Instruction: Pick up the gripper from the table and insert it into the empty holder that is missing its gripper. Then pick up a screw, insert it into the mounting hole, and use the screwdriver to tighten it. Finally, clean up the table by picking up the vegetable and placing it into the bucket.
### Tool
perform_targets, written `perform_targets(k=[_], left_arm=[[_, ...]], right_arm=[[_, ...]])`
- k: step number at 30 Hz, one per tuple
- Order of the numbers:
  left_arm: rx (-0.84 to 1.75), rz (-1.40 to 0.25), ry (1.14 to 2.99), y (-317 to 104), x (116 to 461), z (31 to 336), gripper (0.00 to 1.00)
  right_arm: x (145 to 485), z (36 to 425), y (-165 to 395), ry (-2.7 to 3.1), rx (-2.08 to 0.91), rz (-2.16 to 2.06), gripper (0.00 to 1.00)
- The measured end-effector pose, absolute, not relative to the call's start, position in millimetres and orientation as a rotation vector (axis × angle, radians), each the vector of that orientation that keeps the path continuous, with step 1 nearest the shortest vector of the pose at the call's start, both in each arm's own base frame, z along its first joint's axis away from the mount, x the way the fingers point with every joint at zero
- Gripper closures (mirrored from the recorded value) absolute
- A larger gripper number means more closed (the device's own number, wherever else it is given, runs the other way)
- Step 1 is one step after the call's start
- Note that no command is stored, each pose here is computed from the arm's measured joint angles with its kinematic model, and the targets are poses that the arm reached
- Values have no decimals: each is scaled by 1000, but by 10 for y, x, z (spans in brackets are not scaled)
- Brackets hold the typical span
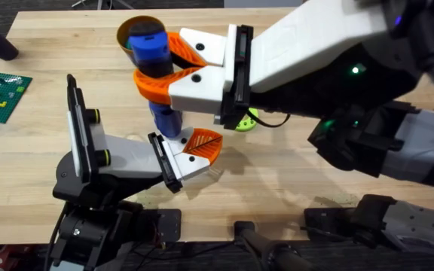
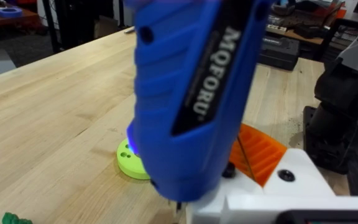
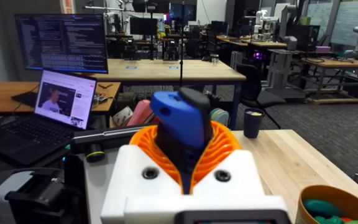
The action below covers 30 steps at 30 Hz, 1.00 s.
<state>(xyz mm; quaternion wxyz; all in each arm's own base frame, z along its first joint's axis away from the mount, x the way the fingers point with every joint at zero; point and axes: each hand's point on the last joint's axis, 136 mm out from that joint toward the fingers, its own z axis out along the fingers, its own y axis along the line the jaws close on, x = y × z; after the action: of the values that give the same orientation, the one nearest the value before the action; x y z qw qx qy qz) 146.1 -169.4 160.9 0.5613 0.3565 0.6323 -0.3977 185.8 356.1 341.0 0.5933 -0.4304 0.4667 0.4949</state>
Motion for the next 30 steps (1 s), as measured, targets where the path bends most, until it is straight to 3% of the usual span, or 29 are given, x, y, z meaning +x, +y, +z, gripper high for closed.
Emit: perform_targets(k=[9, 22, 30], left_arm=[[838, -943, 1489, -1696, 1458, 1616, 988], [838, -943, 1489, -1696, 1457, 1615, 988], [838, -943, 1489, -1696, 1458, 1616, 988]], right_arm=[[1873, 3463, 3545, 1049, -987, 1144, 952], [1819, 3844, 3414, 908, -950, 1217, 952], [1959, 4048, 3347, 978, -1032, 1285, 952]])
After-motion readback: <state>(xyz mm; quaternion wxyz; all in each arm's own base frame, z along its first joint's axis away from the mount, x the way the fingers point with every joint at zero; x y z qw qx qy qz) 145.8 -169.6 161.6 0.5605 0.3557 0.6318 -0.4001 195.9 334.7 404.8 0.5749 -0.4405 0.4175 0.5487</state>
